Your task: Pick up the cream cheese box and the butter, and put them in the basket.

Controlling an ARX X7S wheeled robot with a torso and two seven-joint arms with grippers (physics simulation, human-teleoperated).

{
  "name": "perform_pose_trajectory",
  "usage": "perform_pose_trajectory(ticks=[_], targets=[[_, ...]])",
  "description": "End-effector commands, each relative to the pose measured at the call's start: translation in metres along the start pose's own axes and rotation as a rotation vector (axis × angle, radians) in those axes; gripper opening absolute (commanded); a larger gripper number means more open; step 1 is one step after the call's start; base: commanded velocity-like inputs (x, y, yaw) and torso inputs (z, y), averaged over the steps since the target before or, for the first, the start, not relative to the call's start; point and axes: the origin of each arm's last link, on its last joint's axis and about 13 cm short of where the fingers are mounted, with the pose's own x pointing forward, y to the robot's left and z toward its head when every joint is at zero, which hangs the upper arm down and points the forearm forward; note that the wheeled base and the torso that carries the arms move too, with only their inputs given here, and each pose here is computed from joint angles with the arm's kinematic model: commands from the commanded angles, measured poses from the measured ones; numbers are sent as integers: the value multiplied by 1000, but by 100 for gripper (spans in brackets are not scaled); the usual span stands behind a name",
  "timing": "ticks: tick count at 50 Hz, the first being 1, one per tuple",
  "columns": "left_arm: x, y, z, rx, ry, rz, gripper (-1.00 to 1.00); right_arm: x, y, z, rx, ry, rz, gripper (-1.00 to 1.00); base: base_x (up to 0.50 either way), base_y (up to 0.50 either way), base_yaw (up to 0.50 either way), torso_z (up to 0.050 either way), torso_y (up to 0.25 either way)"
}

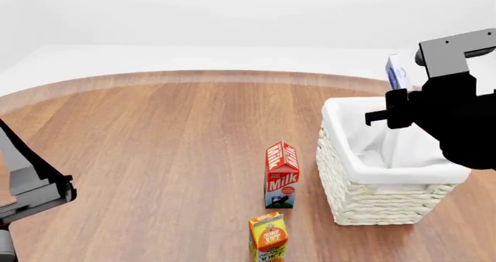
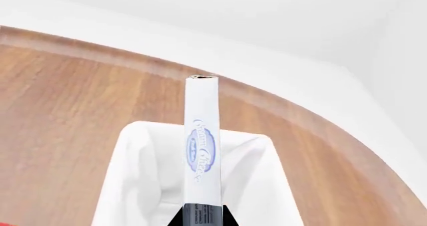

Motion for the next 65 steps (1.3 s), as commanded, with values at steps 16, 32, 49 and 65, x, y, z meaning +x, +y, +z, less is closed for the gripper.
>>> perform_pose_trajectory(ticks=[16,32,49,65], targets=[[0,1,0,14,-6,1,100,16,-3,-27,-7,82,-16,-100,0,0,0,0,1],[0,1,-2,12,1,-1,100,21,-3,-36,-21,110,-7,-100,0,0,0,0,1],[-1,0,-3,12,6,-5,100,28,-6,-41,-38,131,-27,-100,0,0,0,0,1],[-1,0,-4,13,8,-6,100,31,-7,-39,-55,122,-33,100,0,0,0,1,1]])
